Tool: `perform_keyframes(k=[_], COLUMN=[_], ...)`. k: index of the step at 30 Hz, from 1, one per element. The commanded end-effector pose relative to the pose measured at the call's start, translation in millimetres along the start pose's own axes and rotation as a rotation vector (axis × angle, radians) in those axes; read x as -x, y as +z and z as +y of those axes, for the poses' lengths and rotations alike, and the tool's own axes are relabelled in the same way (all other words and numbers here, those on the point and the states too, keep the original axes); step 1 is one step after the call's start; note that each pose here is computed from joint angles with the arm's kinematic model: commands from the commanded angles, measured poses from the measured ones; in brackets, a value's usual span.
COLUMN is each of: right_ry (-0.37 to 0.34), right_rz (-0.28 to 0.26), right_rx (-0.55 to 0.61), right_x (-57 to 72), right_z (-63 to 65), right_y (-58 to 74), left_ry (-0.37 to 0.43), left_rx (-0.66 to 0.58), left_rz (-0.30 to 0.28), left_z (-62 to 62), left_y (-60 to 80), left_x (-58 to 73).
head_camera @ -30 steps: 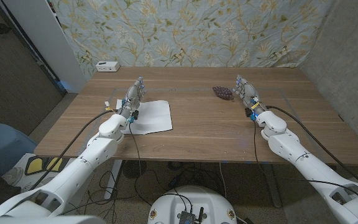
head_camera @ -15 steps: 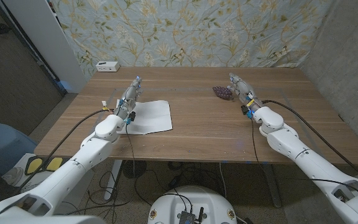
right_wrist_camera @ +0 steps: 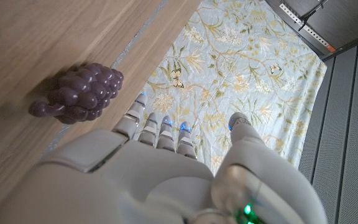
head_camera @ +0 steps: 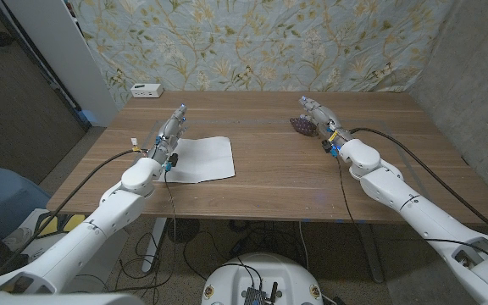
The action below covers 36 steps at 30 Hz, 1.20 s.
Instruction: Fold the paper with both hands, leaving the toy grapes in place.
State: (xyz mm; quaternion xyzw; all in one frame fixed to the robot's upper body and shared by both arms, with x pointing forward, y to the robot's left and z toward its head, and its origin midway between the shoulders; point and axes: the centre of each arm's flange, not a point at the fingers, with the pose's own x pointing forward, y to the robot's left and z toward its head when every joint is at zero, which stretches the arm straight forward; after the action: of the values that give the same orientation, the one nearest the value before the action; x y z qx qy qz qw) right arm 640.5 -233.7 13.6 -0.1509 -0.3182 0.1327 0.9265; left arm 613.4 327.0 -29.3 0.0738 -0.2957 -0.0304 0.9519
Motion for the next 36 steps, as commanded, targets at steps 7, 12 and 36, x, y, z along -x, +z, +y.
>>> perform_keyframes(k=[7,12,36], right_ry=[0.072,0.095,0.214], right_rz=[-0.035,-0.049,-0.084], right_rx=[0.23,0.316,0.657], right_x=[-13.3,-15.9,-29.3], right_z=[22.5,30.0,67.3], right_y=[24.4,33.5,58.4], left_ry=[0.012,0.017,0.03], left_rx=[-0.009,-0.011,-0.048], left_rz=[0.015,0.013,0.004], left_z=[11.5,13.5,20.7], left_y=[-1.7,-1.2,7.8], left_x=[8.9,10.8,22.3])
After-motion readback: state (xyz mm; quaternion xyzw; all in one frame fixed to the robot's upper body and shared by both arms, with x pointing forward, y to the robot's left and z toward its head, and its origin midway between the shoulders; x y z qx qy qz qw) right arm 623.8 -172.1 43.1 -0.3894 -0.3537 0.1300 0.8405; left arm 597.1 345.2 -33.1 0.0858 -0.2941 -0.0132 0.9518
